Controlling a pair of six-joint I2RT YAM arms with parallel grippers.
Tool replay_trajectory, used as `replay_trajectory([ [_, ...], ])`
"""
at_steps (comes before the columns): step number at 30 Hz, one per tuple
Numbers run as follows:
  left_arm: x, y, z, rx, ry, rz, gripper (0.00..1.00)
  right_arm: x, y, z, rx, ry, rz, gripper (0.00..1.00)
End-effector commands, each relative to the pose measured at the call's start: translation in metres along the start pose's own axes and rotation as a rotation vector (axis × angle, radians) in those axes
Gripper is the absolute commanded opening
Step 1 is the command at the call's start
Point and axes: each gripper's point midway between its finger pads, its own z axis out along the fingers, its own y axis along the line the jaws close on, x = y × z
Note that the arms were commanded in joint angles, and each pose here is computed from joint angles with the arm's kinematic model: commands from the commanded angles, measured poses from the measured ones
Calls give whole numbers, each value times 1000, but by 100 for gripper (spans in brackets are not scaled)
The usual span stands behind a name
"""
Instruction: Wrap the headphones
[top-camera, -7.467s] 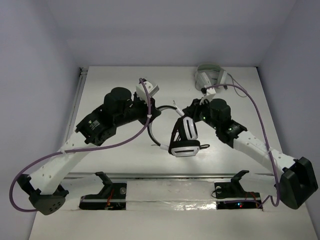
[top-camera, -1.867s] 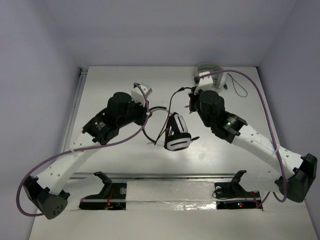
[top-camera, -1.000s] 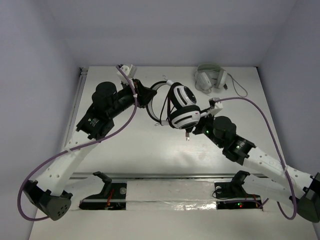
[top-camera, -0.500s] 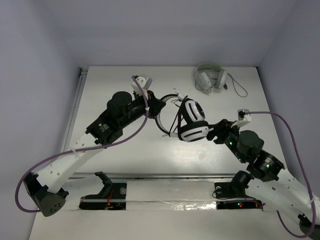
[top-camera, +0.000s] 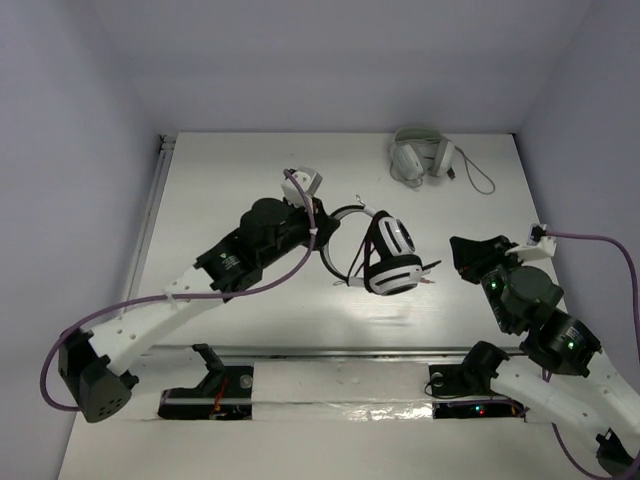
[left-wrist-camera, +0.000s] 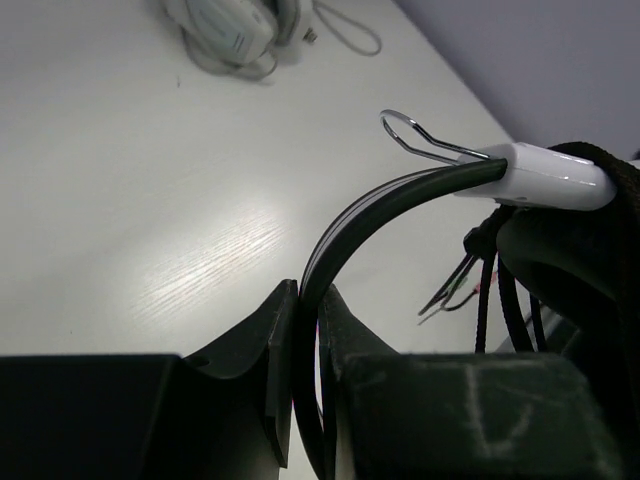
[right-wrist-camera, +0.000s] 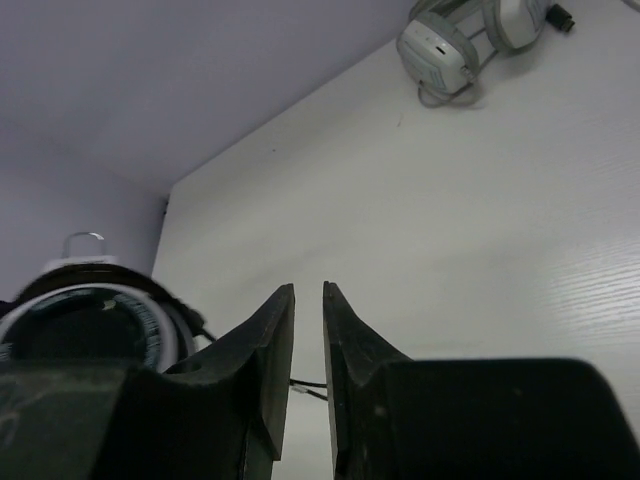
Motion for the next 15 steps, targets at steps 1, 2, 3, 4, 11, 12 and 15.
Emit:
replay_trajectory([
  [1, 11, 17, 27, -68, -73, -81, 0, -18, -3, 3, 49, -71, 11, 24],
  [2, 19, 23, 33, -87, -68, -93, 0, -20, 0, 3, 42, -80, 20, 25],
  [3, 26, 29, 43, -114, -72, -100, 0, -21, 0, 3, 38, -84, 16, 26],
  [4, 37, 34, 48, -125, -57, -98, 0, -20, 0, 4, 35, -83, 10, 26],
  [11, 53, 105, 91, -307, -52, -86, 0, -7, 10, 14, -7, -59, -19, 31],
  [12, 66, 119, 100, -344, -21, -72, 0, -7, 12, 15, -10, -59, -22, 32],
  [15, 74, 155, 116, -458, -5, -44, 0, -1, 15, 19, -18, -42, -40, 35],
])
